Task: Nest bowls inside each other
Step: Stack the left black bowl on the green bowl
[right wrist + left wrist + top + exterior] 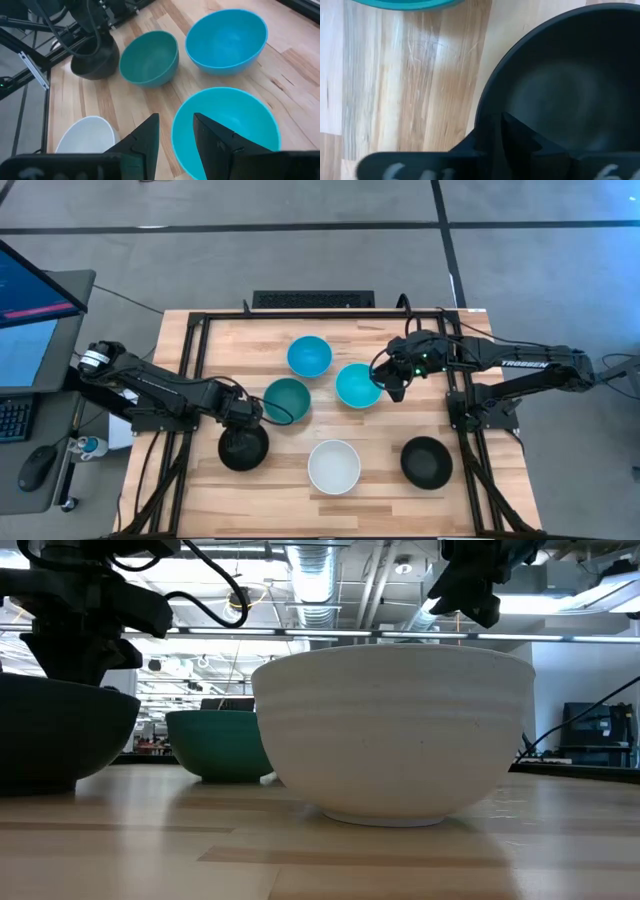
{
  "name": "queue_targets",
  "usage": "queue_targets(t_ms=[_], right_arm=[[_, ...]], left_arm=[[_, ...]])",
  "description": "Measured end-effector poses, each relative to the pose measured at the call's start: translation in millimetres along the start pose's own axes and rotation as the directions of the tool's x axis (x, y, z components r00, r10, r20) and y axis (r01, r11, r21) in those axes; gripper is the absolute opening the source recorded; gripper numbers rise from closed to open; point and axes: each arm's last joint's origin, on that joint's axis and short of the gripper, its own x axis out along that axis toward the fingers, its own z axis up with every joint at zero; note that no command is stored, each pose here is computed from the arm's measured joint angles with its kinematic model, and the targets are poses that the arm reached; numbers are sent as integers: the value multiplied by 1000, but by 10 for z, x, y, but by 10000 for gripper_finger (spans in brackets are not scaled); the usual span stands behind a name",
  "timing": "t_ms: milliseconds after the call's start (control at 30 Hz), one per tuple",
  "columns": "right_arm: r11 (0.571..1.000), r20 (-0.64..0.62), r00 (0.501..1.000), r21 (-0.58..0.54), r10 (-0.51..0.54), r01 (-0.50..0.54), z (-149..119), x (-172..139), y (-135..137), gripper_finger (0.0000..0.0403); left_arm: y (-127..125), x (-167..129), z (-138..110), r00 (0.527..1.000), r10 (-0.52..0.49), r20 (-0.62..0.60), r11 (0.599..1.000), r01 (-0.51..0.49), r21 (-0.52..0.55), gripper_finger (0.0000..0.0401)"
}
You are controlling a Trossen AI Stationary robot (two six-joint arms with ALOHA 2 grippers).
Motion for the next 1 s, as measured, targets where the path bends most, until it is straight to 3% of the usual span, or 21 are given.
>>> queue_targets(t_ms=[133, 267, 400, 633, 833, 1000], right_arm=[[1000, 0, 1000, 0, 0, 0, 0, 0, 0, 143], [1000, 0, 1000, 0, 0, 0, 0, 0, 0, 143], [1000, 0, 1000, 0, 0, 0, 0, 0, -1, 143], [1000, -4, 1000, -8, -2, 2, -3, 0, -3, 143], [1000, -4, 1000, -9, -2, 2, -4, 0, -3, 143], [1000, -5, 1000, -10, -3, 3, -5, 0, -3, 143]], left_arm=[[-10, 0, 10, 1000, -18, 7, 1000, 18, -1, 6], [-64, -5, 40, 989, -151, -2, 988, 151, -38, 6], [-110, -98, 103, 980, -193, 49, 979, 195, -56, 10], [-53, -275, 210, 987, -133, 93, 988, 139, -60, 35], [58, -252, 123, 1000, -20, -11, 1000, 20, -22, 62], [104, -252, 129, 1000, 17, -9, 1000, -17, 10, 71]])
